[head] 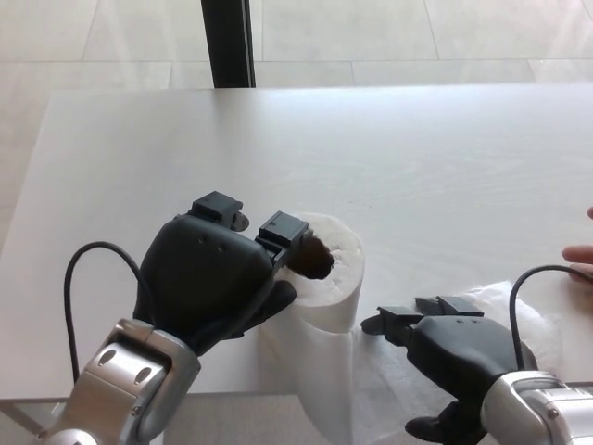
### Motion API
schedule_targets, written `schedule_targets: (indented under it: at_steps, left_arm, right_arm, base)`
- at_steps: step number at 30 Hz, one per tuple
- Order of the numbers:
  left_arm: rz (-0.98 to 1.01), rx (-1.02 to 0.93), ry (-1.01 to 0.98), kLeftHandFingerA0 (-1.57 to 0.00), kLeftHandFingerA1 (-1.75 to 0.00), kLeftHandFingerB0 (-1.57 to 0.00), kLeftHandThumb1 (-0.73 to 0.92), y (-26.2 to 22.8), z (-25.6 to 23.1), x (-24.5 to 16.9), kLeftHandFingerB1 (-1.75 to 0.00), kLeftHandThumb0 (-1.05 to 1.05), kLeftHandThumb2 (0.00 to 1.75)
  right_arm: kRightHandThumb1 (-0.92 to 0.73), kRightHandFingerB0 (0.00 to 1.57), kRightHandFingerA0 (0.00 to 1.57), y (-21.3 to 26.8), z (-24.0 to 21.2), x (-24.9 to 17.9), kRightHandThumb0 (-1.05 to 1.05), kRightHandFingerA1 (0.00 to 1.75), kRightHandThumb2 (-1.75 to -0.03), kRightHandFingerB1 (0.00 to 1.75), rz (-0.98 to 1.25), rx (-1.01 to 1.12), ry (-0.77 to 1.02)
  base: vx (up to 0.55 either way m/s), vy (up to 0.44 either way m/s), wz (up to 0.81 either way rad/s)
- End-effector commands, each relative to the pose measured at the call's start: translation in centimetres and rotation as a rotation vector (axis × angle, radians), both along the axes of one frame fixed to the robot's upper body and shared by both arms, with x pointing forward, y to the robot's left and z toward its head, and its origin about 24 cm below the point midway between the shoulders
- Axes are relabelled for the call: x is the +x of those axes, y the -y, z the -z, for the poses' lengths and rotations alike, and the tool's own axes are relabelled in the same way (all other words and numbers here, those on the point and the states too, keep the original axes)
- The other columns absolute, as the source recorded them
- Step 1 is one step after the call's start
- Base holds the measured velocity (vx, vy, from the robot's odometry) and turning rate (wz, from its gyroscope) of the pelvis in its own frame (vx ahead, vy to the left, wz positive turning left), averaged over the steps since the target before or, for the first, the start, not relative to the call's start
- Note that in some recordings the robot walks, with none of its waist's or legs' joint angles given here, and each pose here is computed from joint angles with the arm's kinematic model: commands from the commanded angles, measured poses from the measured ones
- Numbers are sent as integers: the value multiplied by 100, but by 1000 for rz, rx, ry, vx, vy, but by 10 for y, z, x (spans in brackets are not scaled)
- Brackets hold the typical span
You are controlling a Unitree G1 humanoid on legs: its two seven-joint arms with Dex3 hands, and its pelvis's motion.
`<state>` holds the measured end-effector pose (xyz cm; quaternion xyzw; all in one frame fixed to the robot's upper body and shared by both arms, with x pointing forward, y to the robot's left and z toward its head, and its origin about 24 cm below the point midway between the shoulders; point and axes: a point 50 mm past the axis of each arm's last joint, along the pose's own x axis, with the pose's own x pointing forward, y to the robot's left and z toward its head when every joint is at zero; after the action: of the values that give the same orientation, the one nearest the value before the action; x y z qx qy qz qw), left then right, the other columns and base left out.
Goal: A toilet paper roll is kept in the middle of the desk infront of the robot. The robot places its left hand on the top of the toilet paper roll to hold it still and uses its right hand to tear off a piece of toilet paper from it and hands the paper to a person
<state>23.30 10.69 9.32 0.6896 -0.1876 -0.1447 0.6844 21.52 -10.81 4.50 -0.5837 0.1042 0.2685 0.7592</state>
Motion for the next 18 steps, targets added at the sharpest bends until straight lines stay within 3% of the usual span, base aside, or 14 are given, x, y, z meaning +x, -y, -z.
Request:
schedule_targets:
  at_steps: [1,3,4,5,8,9,10,11,12,13,14,16,17,18]
  left_arm:
    - [-25,80,-95,-47,-68,-46,77,-3,19,-2,-57,-48,63]
    - [-27,68,-95,-47,-68,-46,76,-4,19,-2,-56,-48,62]
    - [-27,67,-94,-47,-68,-46,75,-4,19,-2,-56,-47,62]
    - [-28,57,-94,-48,-68,-46,75,-6,20,-3,-56,-47,62]
    - [-24,41,-88,-49,-69,-47,74,-6,20,-3,-56,-46,62]
    - [-28,47,-94,-47,-69,-46,75,-7,19,-4,-56,-47,62]
    - [-30,47,-94,-47,-69,-45,75,-8,18,-4,-56,-47,62]
    - [-29,47,-92,-47,-69,-45,75,-8,18,-3,-56,-47,62]
    - [-30,50,-89,-48,-69,-46,76,-9,17,-3,-56,-46,62]
    - [-32,57,-87,-47,-68,-46,76,-10,17,-3,-56,-46,63]
    - [-31,52,-76,-49,-72,-39,55,-11,18,-3,-63,-45,101]
    - [-34,60,-78,-49,-72,-39,56,-12,17,-2,-62,-45,101]
    - [-33,61,-76,-49,-72,-39,56,-12,16,-2,-62,-45,101]
    - [-32,57,-75,-48,-71,-40,56,-12,16,-2,-62,-46,101]
  right_arm:
    - [-41,5,1,14,7,5,-28,42,-67,39,151,-111,44]
    - [-40,6,0,13,9,4,-28,55,-63,38,152,-125,67]
    - [-37,3,0,12,11,3,-31,48,-62,39,145,-138,78]
    - [-35,2,0,10,14,2,-37,28,-64,31,133,-160,65]
    - [-34,4,0,9,18,1,-37,23,-63,33,132,-178,67]
    - [-34,4,0,8,22,-1,-31,13,-64,31,120,-193,66]
    - [-32,3,0,9,27,-3,-24,31,-73,34,109,-225,74]
    - [-32,3,0,9,27,-2,-24,31,-73,34,110,-227,77]
    - [-32,2,2,11,30,-3,-28,67,-73,35,99,-246,81]
    - [-34,3,24,12,34,-4,-31,79,-70,34,83,-264,79]
    - [-32,1,2,14,38,-5,-28,69,-75,34,91,-276,58]
    - [-33,0,0,16,43,-6,-25,26,-70,43,90,-295,55]
    - [-33,0,0,16,43,-6,-25,26,-70,43,90,-297,58]
    - [-24,7,7,18,47,-8,-22,59,-82,52,107,-288,104]
  base:
    - [0,0,0]
    - [0,0,0]
    - [0,0,0]
    - [0,0,0]
    - [0,0,0]
    - [0,0,0]
    - [0,0,0]
    - [0,0,0]
    - [0,0,0]
    - [0,0,0]
    - [0,0,0]
    - [0,0,0]
    - [0,0,0]
    - [0,0,0]
